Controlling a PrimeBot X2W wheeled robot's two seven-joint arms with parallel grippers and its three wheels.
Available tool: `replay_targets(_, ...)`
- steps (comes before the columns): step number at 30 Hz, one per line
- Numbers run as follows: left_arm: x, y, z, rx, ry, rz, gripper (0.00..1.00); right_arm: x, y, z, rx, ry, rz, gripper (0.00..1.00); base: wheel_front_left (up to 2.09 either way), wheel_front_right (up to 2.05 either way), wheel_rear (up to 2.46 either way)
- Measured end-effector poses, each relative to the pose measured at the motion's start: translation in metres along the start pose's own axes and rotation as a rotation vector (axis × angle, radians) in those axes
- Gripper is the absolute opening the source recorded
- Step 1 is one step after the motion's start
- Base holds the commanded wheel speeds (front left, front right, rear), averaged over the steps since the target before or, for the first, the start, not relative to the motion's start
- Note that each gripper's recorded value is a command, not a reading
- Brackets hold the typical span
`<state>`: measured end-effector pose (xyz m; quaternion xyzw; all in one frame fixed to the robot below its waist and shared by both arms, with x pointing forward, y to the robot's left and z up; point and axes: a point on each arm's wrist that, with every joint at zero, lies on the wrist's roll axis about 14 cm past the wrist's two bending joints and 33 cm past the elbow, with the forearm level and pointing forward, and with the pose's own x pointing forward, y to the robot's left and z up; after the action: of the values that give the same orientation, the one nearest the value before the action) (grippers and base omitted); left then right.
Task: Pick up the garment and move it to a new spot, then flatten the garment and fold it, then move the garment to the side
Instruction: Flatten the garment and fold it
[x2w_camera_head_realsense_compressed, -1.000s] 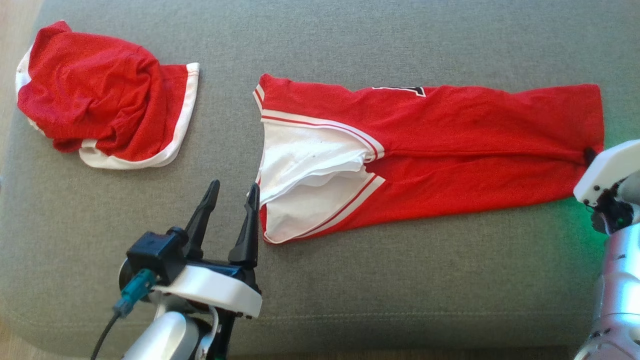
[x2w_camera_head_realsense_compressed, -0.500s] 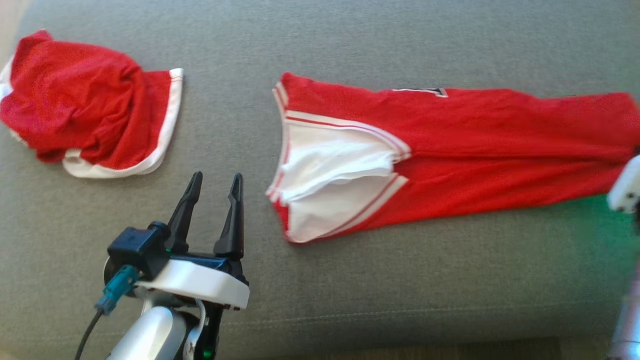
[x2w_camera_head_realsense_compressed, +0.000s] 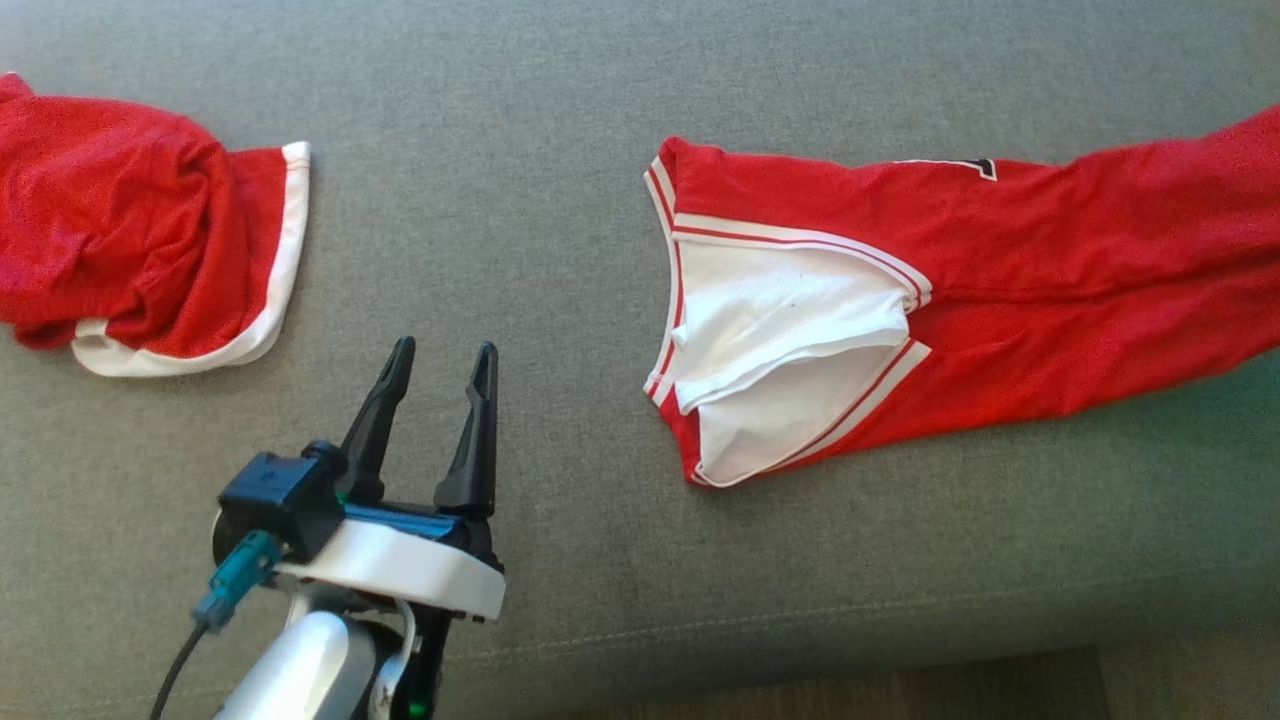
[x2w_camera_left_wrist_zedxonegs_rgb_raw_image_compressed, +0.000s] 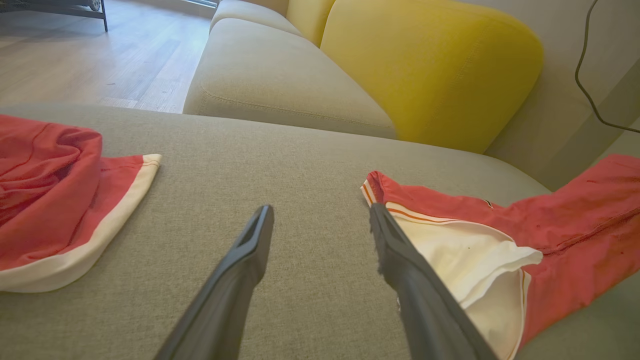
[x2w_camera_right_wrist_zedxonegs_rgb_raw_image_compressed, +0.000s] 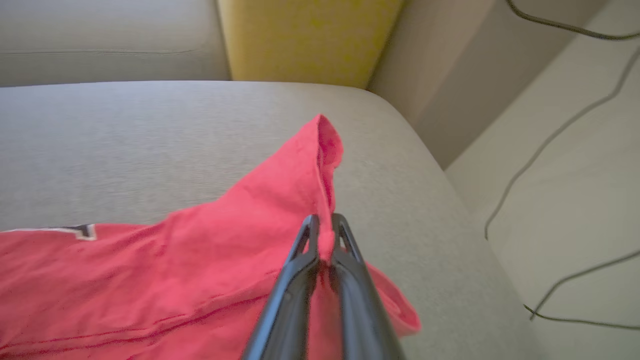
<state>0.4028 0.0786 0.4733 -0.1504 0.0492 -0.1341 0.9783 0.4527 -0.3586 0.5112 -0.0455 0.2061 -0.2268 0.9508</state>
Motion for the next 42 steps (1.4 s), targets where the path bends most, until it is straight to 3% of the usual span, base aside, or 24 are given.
replay_targets(14,-0.011,-0.006,0.023,0.026,-0.069,0.006,1.00,-0.053,0.107,0.038,-0.059,-0.161,0.306,0.00,0.00,0.00,0.00)
replay_targets(24,-0.028,0.008,0.025,0.040,-0.071,0.070,1.00,-0.065,0.198,0.006,0.034,-0.075,0.613,0.00,0.00,0.00,0.00)
replay_targets(30,-0.037,0.018,0.031,0.031,-0.090,0.118,1.00,-0.089,0.254,-0.013,0.014,-0.041,0.789,0.00,0.00,0.00,0.00)
replay_targets(42,-0.043,0.024,0.026,0.045,-0.076,0.144,1.00,-0.120,0.286,-0.040,0.019,-0.003,0.927,0.00,0.00,0.00,0.00)
